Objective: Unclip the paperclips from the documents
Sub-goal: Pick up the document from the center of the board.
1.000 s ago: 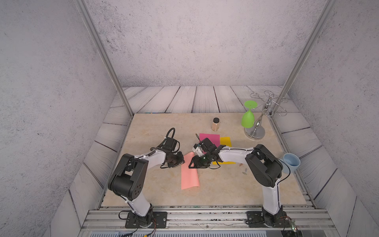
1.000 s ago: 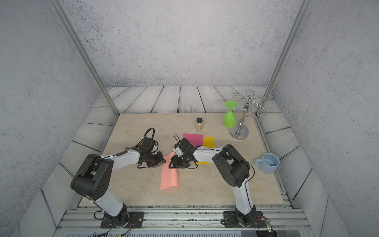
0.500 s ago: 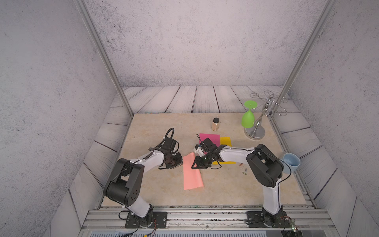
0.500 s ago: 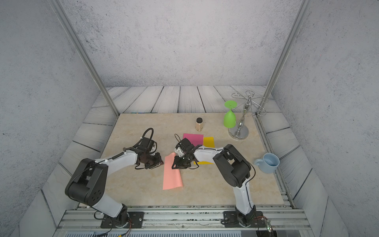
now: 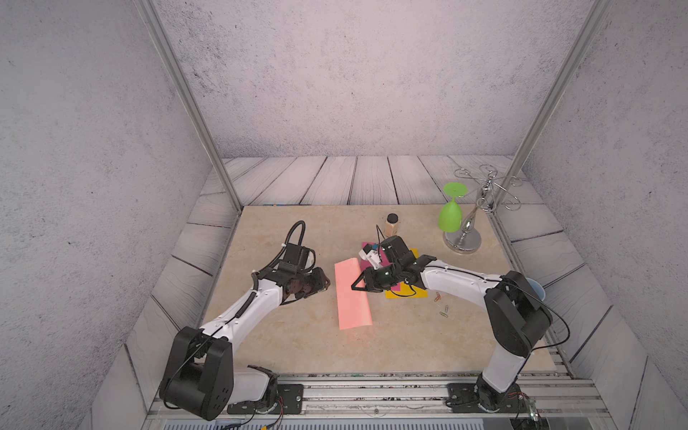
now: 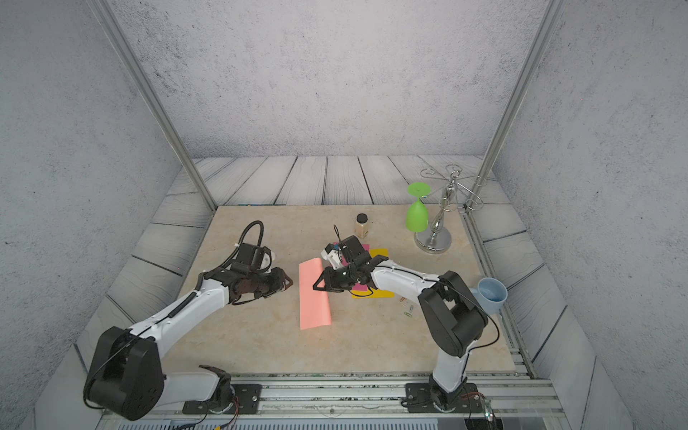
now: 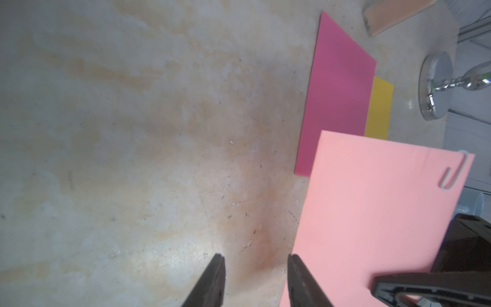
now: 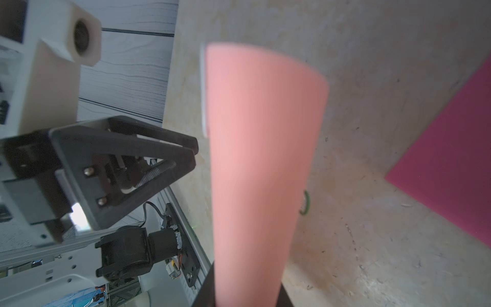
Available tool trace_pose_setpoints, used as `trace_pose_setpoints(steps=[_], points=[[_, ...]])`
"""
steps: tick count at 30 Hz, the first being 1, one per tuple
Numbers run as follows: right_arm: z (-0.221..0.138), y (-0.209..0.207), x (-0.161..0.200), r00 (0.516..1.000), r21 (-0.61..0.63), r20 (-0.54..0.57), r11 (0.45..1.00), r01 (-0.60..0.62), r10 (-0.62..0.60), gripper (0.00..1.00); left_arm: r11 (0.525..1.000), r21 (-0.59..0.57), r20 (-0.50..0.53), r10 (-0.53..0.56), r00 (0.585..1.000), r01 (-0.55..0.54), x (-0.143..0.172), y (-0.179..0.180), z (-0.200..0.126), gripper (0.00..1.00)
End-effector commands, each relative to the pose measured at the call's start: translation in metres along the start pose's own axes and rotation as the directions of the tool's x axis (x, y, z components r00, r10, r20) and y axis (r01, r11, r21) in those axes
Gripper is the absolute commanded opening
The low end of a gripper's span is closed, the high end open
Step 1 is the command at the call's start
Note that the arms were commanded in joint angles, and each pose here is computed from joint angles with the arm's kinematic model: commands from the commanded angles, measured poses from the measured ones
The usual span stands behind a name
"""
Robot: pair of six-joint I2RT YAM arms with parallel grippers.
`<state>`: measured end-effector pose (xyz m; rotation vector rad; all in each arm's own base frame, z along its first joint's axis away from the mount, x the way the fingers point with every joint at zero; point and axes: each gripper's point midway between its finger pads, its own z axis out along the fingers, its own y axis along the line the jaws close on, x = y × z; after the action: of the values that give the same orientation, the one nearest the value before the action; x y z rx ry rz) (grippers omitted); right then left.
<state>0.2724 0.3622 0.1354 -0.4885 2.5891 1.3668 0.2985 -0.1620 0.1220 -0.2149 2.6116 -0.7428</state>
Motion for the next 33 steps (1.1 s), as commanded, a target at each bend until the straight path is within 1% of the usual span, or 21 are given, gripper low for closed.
trace_pose_setpoints(steps=[1, 5, 8, 14, 16, 21, 26, 29, 33], points=[[-0.025, 0.025, 0.000, 0.999, -0.094, 0.031, 0.995, 0.029, -0.027, 0.26, 0.993, 0.112, 0.060, 0.029, 0.998, -0.036, -0.010, -0.020, -0.014, 0.50], [-0.043, 0.040, 0.004, 0.998, -0.168, 0.046, 0.984, 0.052, -0.045, 0.25, 0.960, 0.272, 0.142, 0.029, 0.990, -0.067, -0.018, -0.048, -0.030, 0.57], [-0.052, 0.055, 0.008, 0.997, -0.222, 0.047, 0.973, 0.071, -0.062, 0.25, 0.930, 0.355, 0.162, 0.036, 0.986, -0.092, -0.022, -0.064, -0.039, 0.59], [-0.066, 0.078, 0.007, 0.993, -0.288, 0.074, 0.951, 0.109, -0.091, 0.25, 0.893, 0.436, 0.099, 0.075, 0.992, -0.111, -0.018, -0.083, -0.040, 0.59], [-0.066, 0.081, 0.007, 0.993, -0.300, 0.069, 0.947, 0.112, -0.096, 0.25, 0.878, 0.465, 0.101, 0.072, 0.992, -0.111, -0.019, -0.089, -0.043, 0.59], [-0.067, 0.087, 0.007, 0.993, -0.336, 0.064, 0.934, 0.118, -0.102, 0.23, 0.840, 0.525, 0.144, 0.075, 0.987, -0.140, -0.025, -0.105, -0.059, 0.59], [-0.067, 0.092, 0.007, 0.992, -0.369, 0.058, 0.921, 0.126, -0.113, 0.22, 0.783, 0.594, 0.164, 0.104, 0.981, -0.182, -0.025, -0.123, -0.075, 0.58], [-0.065, 0.096, 0.007, 0.991, -0.382, 0.052, 0.914, 0.134, -0.124, 0.22, 0.747, 0.634, 0.156, 0.130, 0.979, -0.200, -0.023, -0.132, -0.082, 0.55], [-0.058, 0.091, 0.009, 0.992, -0.383, 0.029, 0.915, 0.126, -0.124, 0.22, 0.725, 0.655, 0.159, 0.145, 0.977, -0.214, -0.023, -0.139, -0.088, 0.49]])
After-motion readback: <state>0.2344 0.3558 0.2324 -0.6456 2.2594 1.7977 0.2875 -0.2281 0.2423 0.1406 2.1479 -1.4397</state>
